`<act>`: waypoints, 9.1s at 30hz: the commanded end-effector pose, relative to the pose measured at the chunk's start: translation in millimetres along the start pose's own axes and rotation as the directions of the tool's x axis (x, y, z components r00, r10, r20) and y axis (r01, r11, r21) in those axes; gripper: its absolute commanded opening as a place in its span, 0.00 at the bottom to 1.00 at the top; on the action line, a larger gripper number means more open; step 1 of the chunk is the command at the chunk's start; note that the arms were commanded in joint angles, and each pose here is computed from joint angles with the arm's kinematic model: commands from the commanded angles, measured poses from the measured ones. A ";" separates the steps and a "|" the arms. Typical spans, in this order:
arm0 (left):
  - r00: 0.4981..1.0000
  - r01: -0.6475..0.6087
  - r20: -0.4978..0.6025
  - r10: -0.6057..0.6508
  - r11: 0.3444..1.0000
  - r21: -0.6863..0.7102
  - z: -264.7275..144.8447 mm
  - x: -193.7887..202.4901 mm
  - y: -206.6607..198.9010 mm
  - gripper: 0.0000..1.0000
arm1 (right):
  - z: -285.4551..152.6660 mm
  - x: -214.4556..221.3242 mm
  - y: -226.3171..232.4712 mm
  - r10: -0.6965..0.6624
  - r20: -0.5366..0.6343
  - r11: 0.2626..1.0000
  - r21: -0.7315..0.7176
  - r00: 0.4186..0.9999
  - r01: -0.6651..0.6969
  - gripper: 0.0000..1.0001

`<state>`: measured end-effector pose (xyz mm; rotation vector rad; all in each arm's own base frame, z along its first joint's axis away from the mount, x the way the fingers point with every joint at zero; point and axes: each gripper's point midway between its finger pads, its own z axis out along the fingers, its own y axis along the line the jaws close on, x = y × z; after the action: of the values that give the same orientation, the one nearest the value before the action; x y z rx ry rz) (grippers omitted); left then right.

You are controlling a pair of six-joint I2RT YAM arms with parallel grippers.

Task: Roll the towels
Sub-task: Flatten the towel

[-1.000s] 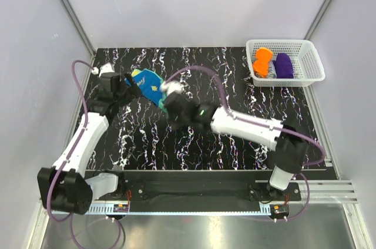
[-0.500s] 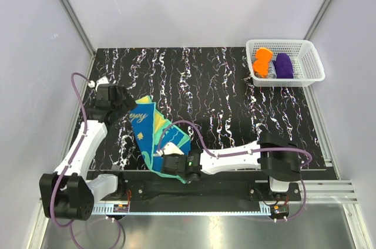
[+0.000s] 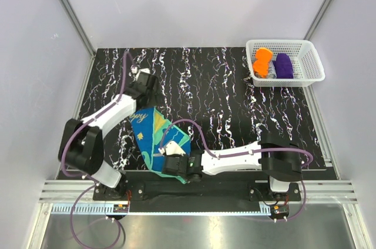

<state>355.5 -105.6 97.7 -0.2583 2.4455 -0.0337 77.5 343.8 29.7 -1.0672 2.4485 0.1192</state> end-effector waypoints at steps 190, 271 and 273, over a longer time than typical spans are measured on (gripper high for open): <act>0.844 0.438 0.268 -0.465 0.885 0.158 -35.1 61.5 100.0 0.45 | -9.2 3.1 -214.6 0.627 0.124 0.709 0.318 0.769 -0.630 0.64; 0.944 0.313 0.125 -0.305 0.948 -0.055 98.5 -109.1 83.7 0.00 | 71.4 -105.5 -455.6 0.795 0.051 0.587 0.187 0.605 -0.788 0.79; 0.949 0.298 0.118 -0.291 0.953 -0.054 102.9 -113.0 81.6 0.09 | 69.1 -92.6 -468.0 0.802 0.055 0.570 0.225 0.595 -0.790 0.80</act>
<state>470.0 -2.1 64.7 -0.6802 2.3333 -0.0663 486.0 122.0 51.2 0.2149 2.7263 0.1529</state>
